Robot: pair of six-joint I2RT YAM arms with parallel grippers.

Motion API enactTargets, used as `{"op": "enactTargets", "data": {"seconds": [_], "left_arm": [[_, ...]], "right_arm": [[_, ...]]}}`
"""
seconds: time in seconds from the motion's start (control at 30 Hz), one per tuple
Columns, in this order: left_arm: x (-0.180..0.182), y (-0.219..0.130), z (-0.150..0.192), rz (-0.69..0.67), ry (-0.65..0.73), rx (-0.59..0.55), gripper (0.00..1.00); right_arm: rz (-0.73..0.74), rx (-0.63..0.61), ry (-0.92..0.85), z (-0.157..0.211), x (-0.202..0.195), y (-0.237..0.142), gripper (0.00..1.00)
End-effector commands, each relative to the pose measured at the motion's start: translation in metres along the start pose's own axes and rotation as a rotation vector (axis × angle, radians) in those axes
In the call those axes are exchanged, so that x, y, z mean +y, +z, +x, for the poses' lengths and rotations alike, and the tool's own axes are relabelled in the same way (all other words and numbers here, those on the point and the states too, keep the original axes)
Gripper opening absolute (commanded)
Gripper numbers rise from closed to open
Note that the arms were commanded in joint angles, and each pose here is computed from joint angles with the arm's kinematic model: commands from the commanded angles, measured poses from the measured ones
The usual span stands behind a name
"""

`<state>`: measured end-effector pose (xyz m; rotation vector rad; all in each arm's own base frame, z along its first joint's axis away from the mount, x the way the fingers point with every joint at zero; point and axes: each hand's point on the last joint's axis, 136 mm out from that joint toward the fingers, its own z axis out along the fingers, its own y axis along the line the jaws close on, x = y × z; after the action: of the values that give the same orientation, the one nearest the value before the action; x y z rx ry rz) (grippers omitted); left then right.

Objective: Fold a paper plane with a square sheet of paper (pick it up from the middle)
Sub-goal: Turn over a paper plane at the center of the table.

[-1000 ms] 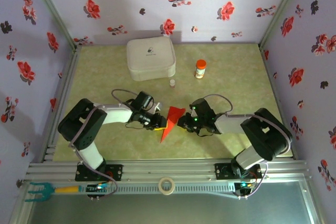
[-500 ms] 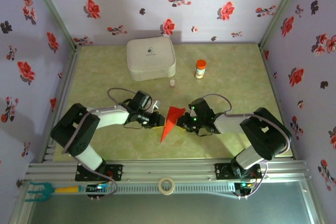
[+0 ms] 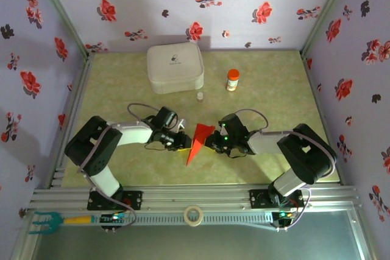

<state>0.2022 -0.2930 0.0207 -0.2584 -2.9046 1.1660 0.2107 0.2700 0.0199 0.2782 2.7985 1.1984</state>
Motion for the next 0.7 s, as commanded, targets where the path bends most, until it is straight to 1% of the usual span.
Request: {"op": "enactTargets", "data": {"seconds": [0.0,0.43,0.67], "left_arm": [[-0.004,0.006,0.005,0.012,0.027,0.041,0.28],[-0.016,0.014,0.011,0.068,0.041,0.066,0.3],[-0.021,0.018,0.013,0.099,0.045,0.083,0.27]], "right_arm": [[-0.008,0.007,-0.001,-0.001,0.005,0.006,0.19],[0.027,0.026,0.01,0.003,-0.005,0.01,0.18],[0.038,0.031,0.016,0.004,-0.01,0.011,0.17]]}}
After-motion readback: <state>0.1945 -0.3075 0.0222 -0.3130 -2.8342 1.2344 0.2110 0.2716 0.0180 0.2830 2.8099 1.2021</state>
